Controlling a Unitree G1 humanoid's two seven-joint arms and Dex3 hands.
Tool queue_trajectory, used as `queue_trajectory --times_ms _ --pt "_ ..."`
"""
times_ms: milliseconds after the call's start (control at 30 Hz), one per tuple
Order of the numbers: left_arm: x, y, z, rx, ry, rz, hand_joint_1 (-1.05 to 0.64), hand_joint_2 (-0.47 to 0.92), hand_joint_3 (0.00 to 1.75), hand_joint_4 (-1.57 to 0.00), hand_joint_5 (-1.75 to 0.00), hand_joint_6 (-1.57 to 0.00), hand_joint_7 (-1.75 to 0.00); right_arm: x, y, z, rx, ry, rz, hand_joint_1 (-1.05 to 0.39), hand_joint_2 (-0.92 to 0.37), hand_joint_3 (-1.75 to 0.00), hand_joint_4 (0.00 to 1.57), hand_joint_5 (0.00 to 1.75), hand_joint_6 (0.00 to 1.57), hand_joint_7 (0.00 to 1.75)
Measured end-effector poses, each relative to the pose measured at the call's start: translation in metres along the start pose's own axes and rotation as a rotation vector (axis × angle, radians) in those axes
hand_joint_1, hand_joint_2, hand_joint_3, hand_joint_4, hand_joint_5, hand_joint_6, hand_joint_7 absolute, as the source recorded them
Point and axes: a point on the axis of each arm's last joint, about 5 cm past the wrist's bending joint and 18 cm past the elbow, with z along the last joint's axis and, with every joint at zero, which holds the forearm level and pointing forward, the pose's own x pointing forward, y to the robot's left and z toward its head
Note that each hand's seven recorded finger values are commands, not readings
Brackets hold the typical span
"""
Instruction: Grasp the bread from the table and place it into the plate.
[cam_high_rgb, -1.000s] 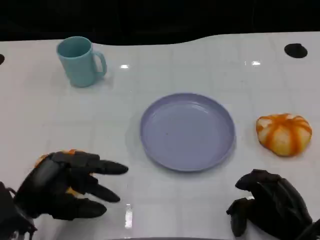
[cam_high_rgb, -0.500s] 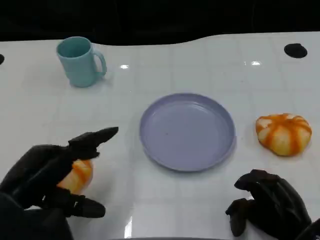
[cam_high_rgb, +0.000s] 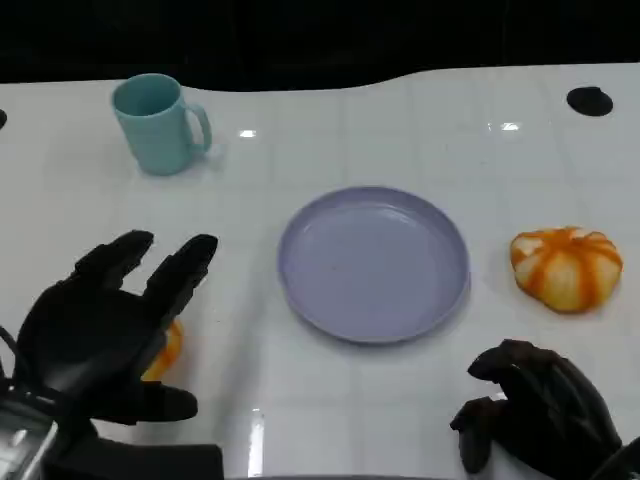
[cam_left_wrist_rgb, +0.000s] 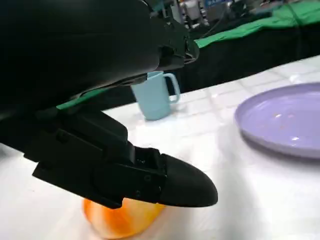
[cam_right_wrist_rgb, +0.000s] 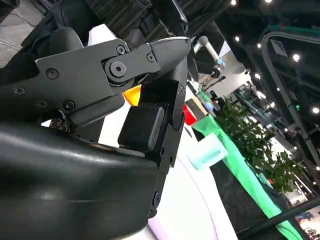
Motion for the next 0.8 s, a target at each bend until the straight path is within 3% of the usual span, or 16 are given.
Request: queue_trajectory --times_ms 33,67,133,433,800 --pt "0.000 0.000 0.000 0.011 0.013 -0.013 -1.05 0.92 0.15 -0.02 -1.30 0.00 0.00 0.000 0.0000 0.000 0.000 0.000 0.000 -0.74 -0.91 -0.01 1.51 0.80 1.57 0.33" --pt "0.001 -0.001 0.001 0.027 0.028 -0.029 -1.05 0.92 0.14 -0.01 -1.52 0.00 0.00 0.000 -0.0001 0.000 0.001 0.000 0.000 -0.74 -0.91 -0.01 1.51 0.80 1.57 0.33" --pt "0.002 -0.002 0.002 0.054 0.049 -0.057 -1.05 0.90 0.12 0.00 -1.70 0.00 0.00 0.000 0.0000 0.000 0.000 0.000 -0.001 -0.74 -0.91 -0.01 1.51 0.80 1.57 0.34" --pt "0.020 -0.006 0.000 0.091 0.116 -0.146 -1.05 0.83 0.07 0.00 -1.75 0.00 0.00 0.001 0.0008 0.000 -0.002 -0.001 -0.003 -0.74 -0.91 -0.01 1.52 0.81 1.57 0.36" --pt "0.036 -0.029 -0.013 0.019 0.149 -0.205 -1.05 0.81 0.05 0.00 -1.75 0.00 0.00 0.001 0.0010 0.000 0.000 -0.001 -0.003 -0.73 -0.92 -0.01 1.51 0.81 1.57 0.33"
